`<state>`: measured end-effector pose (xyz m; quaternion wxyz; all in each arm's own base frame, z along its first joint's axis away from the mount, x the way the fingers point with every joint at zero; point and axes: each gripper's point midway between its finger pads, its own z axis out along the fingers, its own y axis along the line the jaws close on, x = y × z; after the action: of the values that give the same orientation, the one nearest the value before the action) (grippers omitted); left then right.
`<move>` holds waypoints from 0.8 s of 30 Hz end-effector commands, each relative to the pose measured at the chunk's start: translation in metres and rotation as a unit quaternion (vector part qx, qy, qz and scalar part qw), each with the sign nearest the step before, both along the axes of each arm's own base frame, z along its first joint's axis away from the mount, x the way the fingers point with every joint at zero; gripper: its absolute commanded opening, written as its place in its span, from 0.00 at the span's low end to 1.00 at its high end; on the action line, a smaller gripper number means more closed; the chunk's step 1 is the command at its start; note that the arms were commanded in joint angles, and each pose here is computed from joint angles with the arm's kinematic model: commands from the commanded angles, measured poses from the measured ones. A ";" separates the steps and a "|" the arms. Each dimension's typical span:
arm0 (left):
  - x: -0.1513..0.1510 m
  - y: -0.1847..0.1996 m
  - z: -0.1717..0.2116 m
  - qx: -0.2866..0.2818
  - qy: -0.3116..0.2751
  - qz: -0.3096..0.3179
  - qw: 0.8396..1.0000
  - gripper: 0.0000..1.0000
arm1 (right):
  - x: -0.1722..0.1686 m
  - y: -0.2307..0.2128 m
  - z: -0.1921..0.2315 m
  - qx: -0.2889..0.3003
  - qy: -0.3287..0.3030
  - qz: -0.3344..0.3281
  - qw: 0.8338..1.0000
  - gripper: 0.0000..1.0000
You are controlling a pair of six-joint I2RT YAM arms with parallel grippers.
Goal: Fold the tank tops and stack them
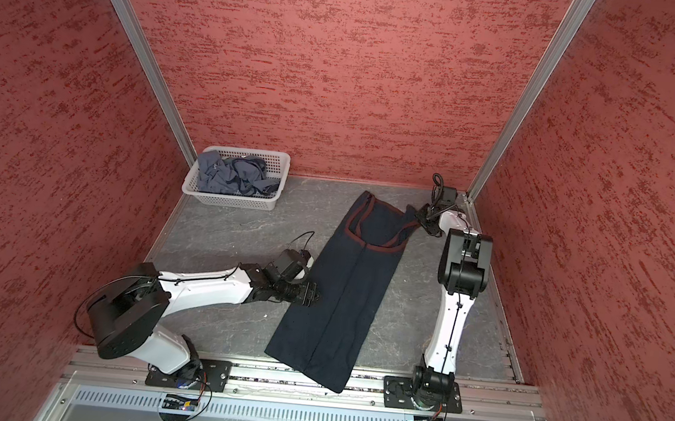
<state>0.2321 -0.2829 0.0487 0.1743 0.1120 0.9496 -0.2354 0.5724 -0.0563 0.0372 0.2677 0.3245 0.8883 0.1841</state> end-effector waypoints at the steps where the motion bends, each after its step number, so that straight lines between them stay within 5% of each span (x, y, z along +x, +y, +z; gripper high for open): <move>1: 0.002 0.000 -0.003 -0.002 0.000 0.002 1.000 0.72 | 0.001 -0.005 -0.007 -0.008 0.016 -0.013 1.000 0.38; 14: 0.001 0.002 -0.006 0.000 0.003 0.007 1.000 0.72 | 0.017 0.001 0.022 -0.160 0.043 0.009 0.986 0.00; 24: 0.002 0.008 -0.005 0.002 0.002 0.012 1.000 0.72 | 0.019 0.030 0.029 -0.357 0.112 0.059 0.926 0.00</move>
<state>0.2332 -0.2784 0.0448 0.1729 0.1051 0.9512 -0.2328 0.6106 -0.0170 0.0897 0.3044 0.2081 0.9272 -0.0660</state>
